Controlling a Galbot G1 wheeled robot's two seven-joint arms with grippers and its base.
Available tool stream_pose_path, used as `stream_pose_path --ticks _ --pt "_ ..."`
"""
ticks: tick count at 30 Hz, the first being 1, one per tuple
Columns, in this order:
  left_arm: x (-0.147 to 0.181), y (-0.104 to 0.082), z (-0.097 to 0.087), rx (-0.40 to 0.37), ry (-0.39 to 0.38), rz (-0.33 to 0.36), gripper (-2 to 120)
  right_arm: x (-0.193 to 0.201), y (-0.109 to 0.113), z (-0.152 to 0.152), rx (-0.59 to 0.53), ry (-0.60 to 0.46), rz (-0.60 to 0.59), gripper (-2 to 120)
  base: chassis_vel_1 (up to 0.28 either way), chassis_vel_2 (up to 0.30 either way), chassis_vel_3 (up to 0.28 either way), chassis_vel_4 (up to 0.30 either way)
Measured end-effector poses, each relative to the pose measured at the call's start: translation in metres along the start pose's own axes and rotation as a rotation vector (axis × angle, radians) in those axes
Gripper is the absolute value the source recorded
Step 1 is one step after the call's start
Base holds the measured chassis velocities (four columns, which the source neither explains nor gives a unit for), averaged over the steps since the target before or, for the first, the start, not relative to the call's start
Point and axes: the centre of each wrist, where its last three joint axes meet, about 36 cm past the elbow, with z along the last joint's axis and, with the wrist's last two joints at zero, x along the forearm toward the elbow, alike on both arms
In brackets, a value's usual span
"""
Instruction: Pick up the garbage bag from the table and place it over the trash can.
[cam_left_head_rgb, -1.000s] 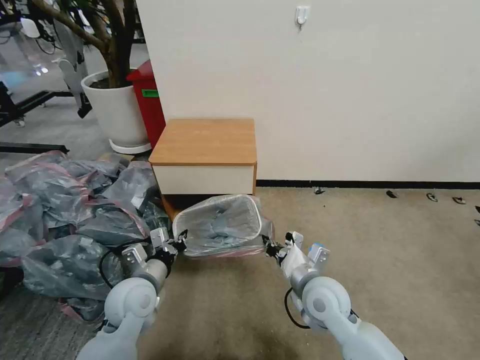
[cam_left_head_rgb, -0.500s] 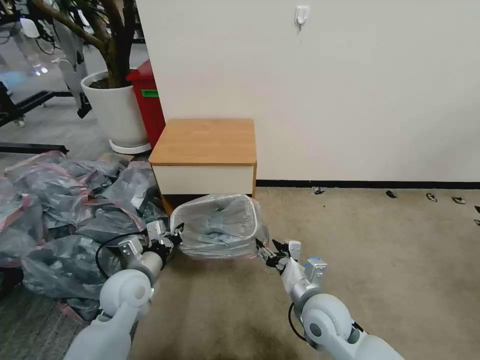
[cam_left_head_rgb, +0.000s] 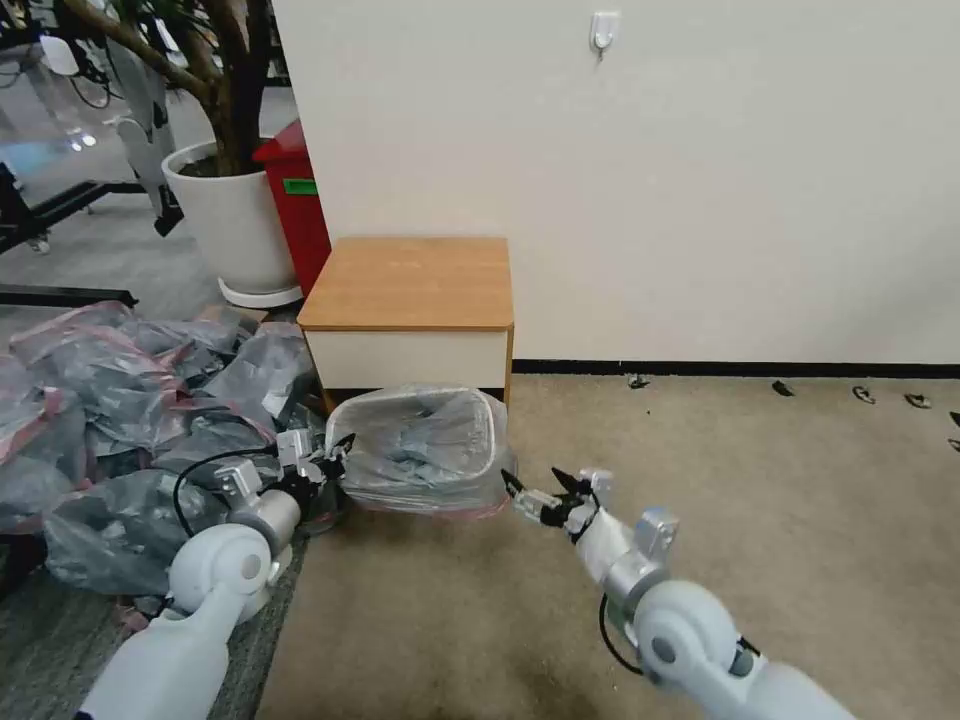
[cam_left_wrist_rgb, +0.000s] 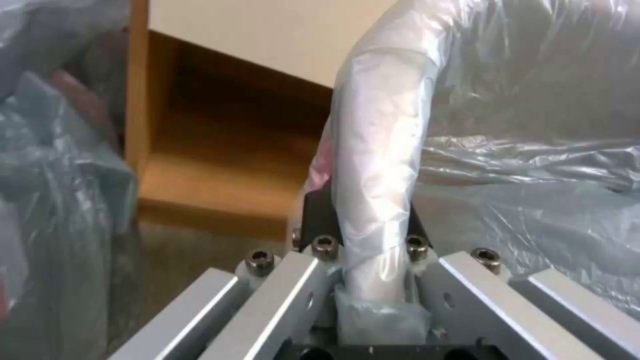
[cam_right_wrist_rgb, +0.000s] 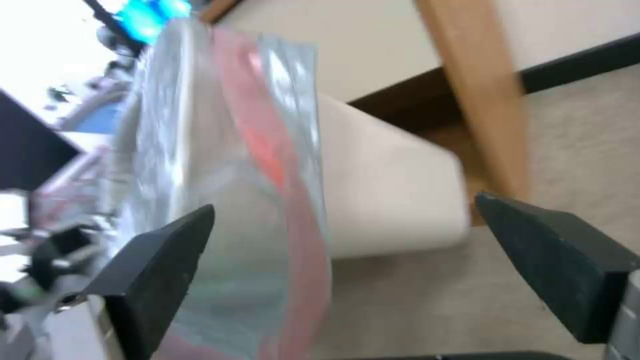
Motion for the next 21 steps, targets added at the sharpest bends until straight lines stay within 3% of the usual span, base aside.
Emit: stream_pose_path --ticks 6,9,21 --pt "0.004 0.019 0.002 -0.018 -0.031 0.078 2 0.001 -0.021 -0.007 -0.057 0.033 -0.116 98 0.000 0.000 0.000 0.000" --pt "0.007 0.030 0.003 -0.032 -0.058 0.114 2 0.004 -0.040 -0.014 -0.095 0.090 -0.258 98 0.000 0.000 0.000 0.000" --pt "0.008 0.029 0.007 -0.034 -0.069 0.121 2 -0.004 -0.047 -0.016 -0.083 0.120 -0.291 87 0.000 0.000 0.000 0.000"
